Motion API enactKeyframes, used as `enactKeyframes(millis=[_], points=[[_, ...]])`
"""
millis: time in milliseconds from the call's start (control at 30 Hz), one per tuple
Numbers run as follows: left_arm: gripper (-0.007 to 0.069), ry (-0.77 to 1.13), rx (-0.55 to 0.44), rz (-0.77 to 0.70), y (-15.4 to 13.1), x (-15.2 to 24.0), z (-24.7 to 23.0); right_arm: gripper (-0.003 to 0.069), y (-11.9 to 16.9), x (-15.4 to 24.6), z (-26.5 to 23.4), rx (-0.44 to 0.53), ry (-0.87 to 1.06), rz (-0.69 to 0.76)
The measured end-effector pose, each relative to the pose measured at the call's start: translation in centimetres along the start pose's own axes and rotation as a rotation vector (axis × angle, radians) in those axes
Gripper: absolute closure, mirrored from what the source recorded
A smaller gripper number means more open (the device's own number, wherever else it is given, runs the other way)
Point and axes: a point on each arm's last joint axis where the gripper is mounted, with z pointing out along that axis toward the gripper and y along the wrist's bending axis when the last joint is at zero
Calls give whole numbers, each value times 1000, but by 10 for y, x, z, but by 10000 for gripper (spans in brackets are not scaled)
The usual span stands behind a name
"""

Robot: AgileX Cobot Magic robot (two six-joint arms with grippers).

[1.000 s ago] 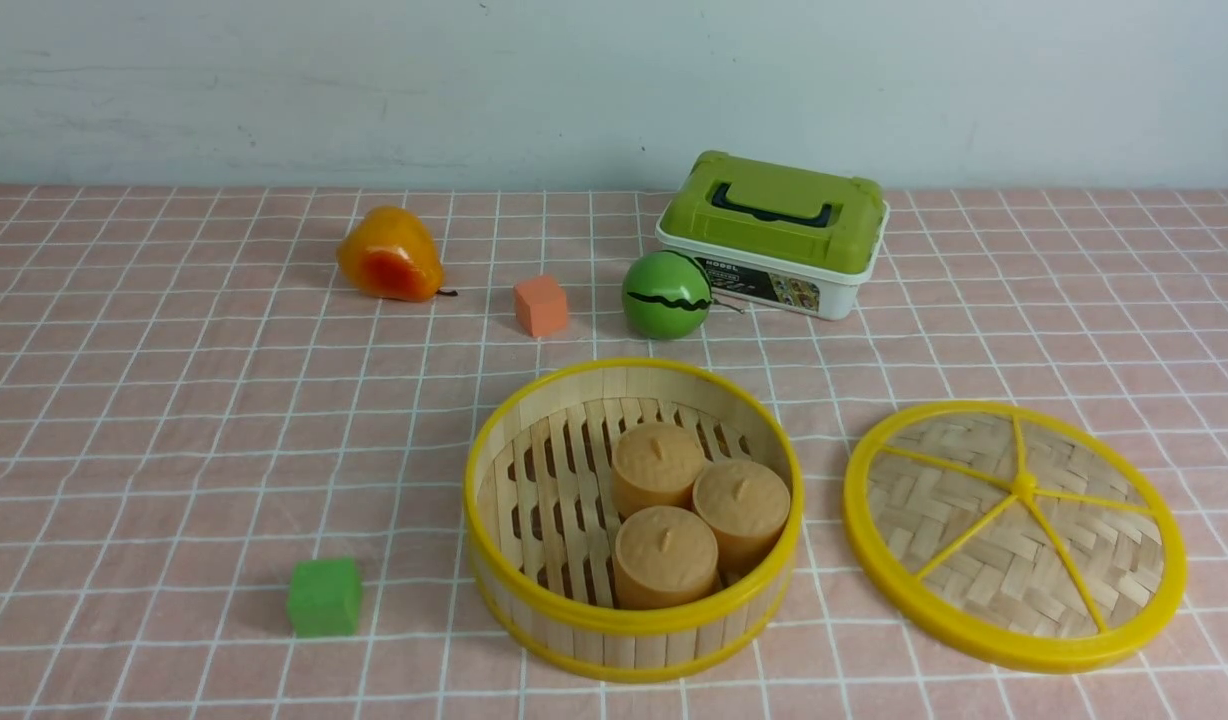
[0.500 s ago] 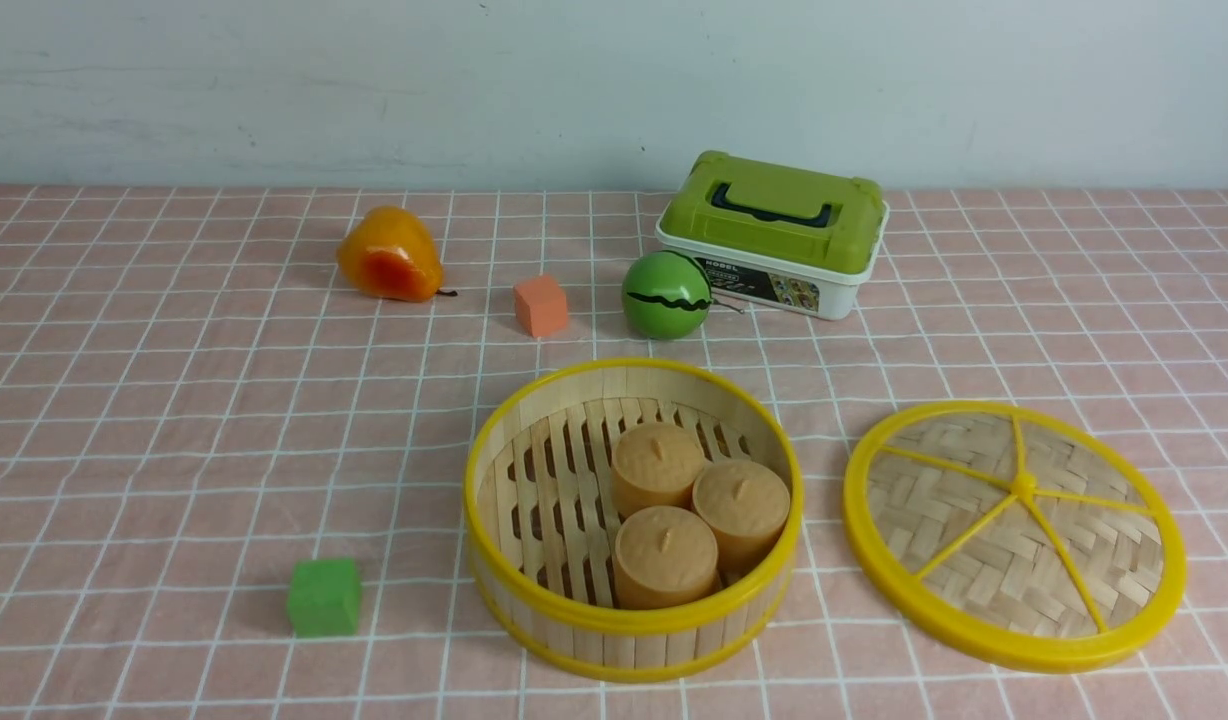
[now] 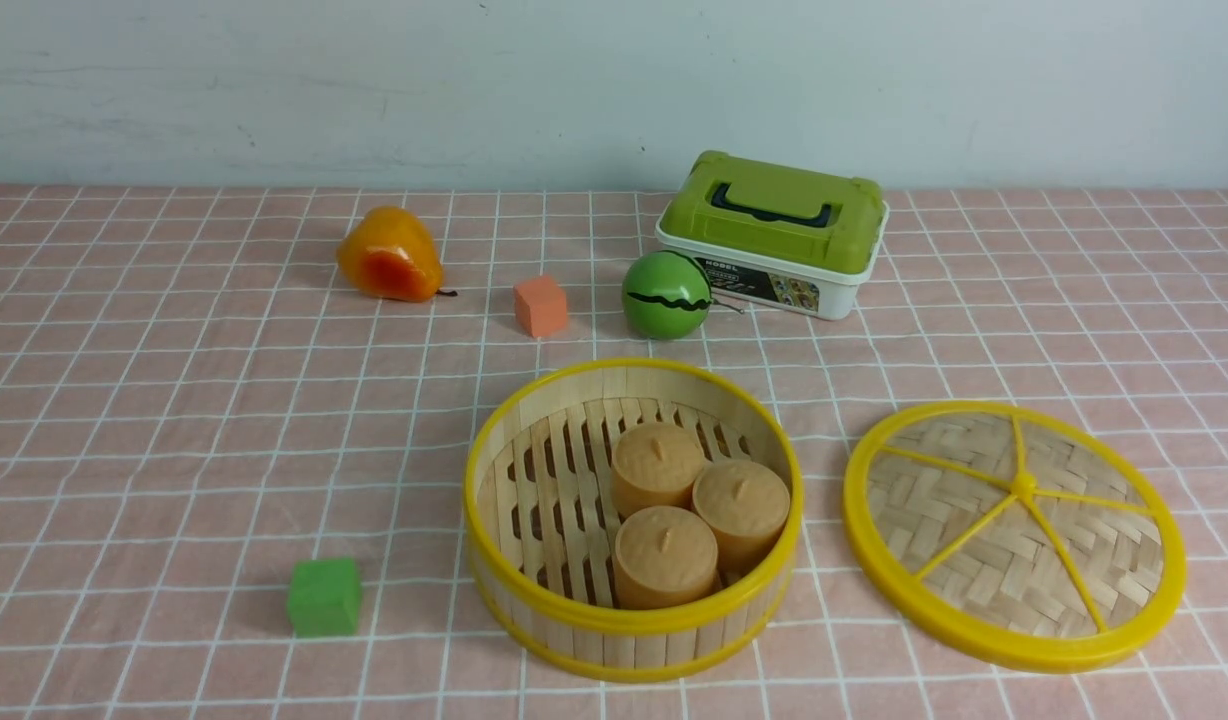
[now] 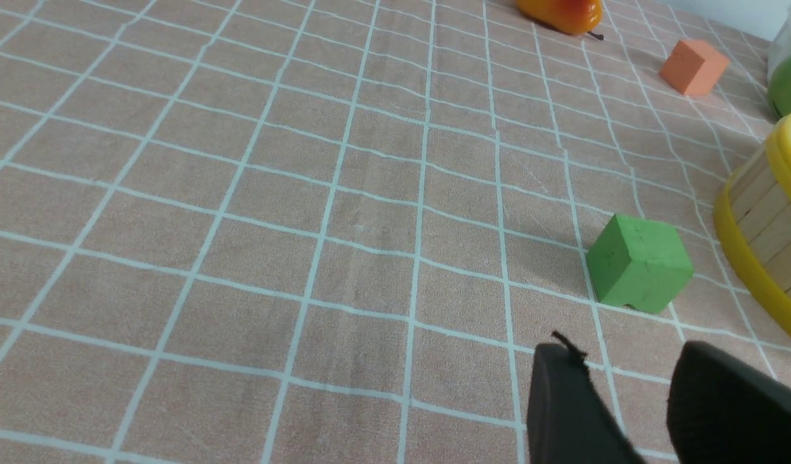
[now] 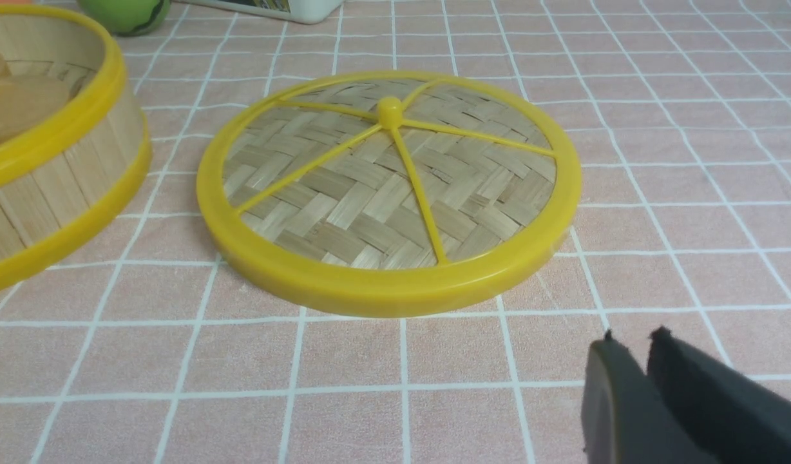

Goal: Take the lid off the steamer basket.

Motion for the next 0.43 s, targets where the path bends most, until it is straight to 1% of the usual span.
enactKeyframes(millis=[433], points=[[386,0,0,0,0,0,0,589,0,0,0,0,0,0]])
